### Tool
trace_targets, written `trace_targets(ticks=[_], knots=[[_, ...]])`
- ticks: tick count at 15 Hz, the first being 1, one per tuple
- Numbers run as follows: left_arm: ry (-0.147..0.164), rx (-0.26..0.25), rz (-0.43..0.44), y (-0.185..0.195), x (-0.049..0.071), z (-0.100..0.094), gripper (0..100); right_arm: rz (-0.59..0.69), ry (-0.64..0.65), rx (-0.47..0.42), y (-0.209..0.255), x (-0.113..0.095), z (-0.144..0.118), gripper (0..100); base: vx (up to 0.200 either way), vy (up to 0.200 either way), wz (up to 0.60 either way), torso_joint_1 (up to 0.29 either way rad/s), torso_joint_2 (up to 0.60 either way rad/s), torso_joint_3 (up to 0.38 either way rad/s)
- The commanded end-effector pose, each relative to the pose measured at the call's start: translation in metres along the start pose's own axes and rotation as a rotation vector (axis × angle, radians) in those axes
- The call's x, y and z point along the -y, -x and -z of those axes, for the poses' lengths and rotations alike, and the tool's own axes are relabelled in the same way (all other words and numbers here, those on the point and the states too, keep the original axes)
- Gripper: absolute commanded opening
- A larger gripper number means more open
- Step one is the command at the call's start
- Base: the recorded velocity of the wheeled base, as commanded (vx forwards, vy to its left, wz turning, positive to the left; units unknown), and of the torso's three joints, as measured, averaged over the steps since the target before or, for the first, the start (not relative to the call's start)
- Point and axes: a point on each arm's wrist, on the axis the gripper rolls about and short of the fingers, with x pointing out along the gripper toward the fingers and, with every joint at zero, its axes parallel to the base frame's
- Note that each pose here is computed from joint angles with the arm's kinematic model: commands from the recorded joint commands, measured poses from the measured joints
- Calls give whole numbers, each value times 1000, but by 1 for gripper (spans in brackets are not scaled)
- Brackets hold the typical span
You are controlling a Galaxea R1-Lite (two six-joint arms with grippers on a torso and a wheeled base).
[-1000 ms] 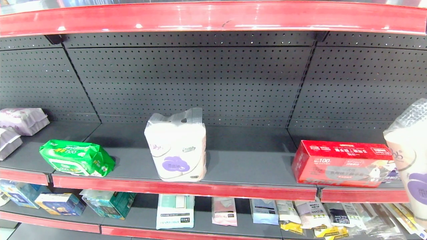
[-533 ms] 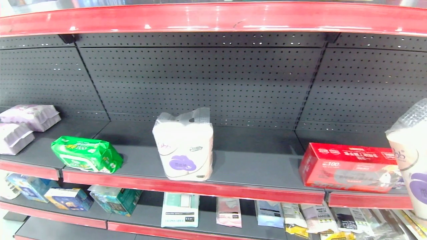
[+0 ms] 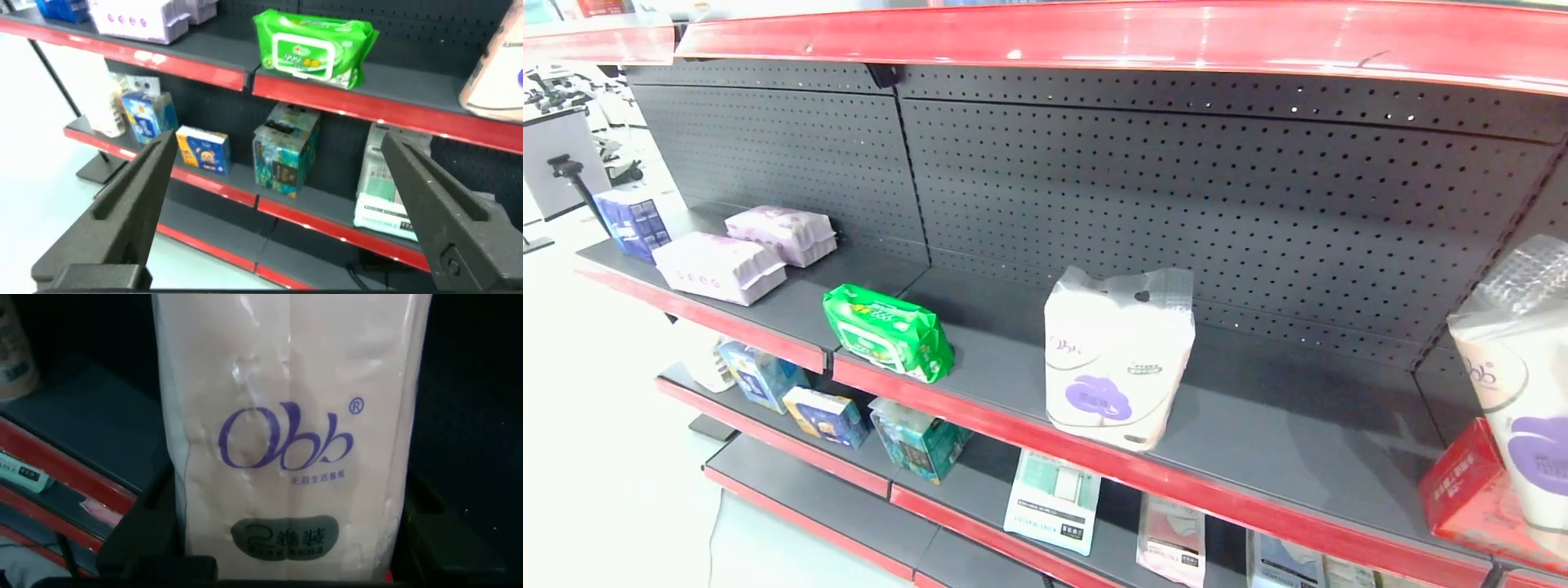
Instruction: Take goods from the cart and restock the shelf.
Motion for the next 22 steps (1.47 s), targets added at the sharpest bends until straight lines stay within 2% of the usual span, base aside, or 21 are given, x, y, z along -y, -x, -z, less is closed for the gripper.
trace_targets(ticks=[1,3,5,8,10,13,19,22], knots=[[0,-1,1,0,0,0,100,-39,5,35,-4,3,-12,0,0,0,0,0,0,0],[0,-1,1,0,0,0,100,-98,3,68,-11,4,-24,0,0,0,0,0,0,0],[0,1,1,0,0,0,100,-208,-25,71,-25,-2,-34,0,0,0,0,0,0,0],[0,-1,-1,0,0,0,100,-345,-88,63,-57,-22,-38,0,0,0,0,0,0,0],[0,1,1,0,0,0,100,-393,-99,67,-80,-35,-43,0,0,0,0,0,0,0],[0,1,-2,0,0,0,100,-446,-133,65,-117,-50,-46,0,0,0,0,0,0,0],[0,1,-1,0,0,0,100,-498,-148,38,-178,-52,-38,0,0,0,0,0,0,0],[0,-1,-1,0,0,0,100,-507,-153,57,-212,-56,-34,0,0,0,0,0,0,0]])
